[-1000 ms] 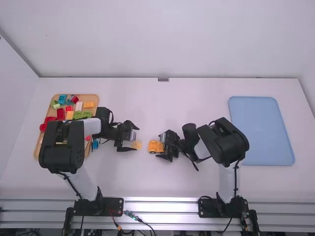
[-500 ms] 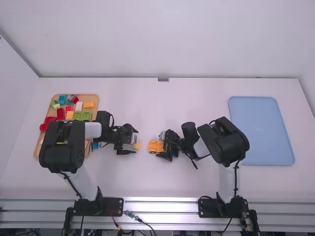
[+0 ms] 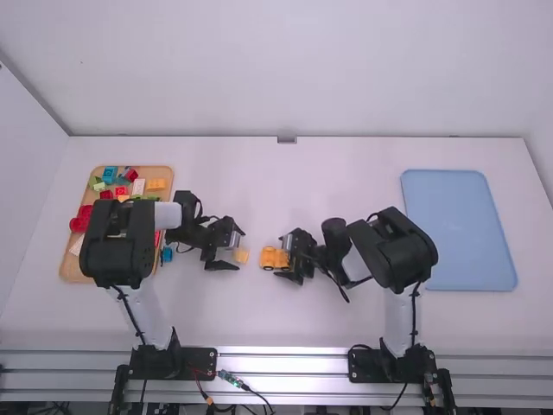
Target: Assemble lego blocks to make yellow taxi
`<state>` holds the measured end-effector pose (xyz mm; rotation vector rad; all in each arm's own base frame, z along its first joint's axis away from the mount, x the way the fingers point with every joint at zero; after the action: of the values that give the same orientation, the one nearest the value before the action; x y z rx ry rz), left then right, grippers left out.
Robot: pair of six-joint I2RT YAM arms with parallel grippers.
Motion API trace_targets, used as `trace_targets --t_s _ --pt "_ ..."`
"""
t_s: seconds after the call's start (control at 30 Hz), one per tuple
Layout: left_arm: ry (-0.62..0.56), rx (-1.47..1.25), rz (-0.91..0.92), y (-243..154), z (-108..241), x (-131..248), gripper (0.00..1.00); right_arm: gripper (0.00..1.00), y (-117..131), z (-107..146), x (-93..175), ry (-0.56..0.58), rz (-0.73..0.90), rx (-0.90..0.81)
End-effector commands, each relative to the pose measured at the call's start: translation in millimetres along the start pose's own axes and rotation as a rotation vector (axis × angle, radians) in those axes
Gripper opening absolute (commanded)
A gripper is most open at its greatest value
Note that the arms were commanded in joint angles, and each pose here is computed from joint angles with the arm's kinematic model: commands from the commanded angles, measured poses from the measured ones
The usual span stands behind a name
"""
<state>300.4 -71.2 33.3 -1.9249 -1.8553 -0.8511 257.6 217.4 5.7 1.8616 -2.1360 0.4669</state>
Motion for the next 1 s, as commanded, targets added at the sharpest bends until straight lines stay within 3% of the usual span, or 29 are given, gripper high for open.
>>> trace_targets --t_s 0.0,0.47,0.97 --pt "-0.030 0.031 -0.007 -5.2 1.4 -7.0 0.99 0.99 2.7 4.3 0.2 0.004 -0.006 -0.030" --pt "-0.034 0.064 -0.051 -15.8 10.0 -16.1 0.99 0.99 -6.0 1.1 -9.5 0.023 -0.086 -0.061" --pt "-0.062 0.088 -0.041 -12.7 4.5 -13.6 0.99 0.98 2.0 9.1 -7.4 0.060 -0.027 -0.020"
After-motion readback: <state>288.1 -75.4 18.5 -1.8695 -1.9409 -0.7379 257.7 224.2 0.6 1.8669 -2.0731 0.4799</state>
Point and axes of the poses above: each hand's point on the last joint's axis, 136 mm out from that joint toward the fingers, its own x axis back along the fingers, its own y axis along the line the jaws close on, z = x × y, the point moved 6 cm from there along x, back along the fingers, and after that the axes turned 3 degrees about -x, right-handed, at the moved point
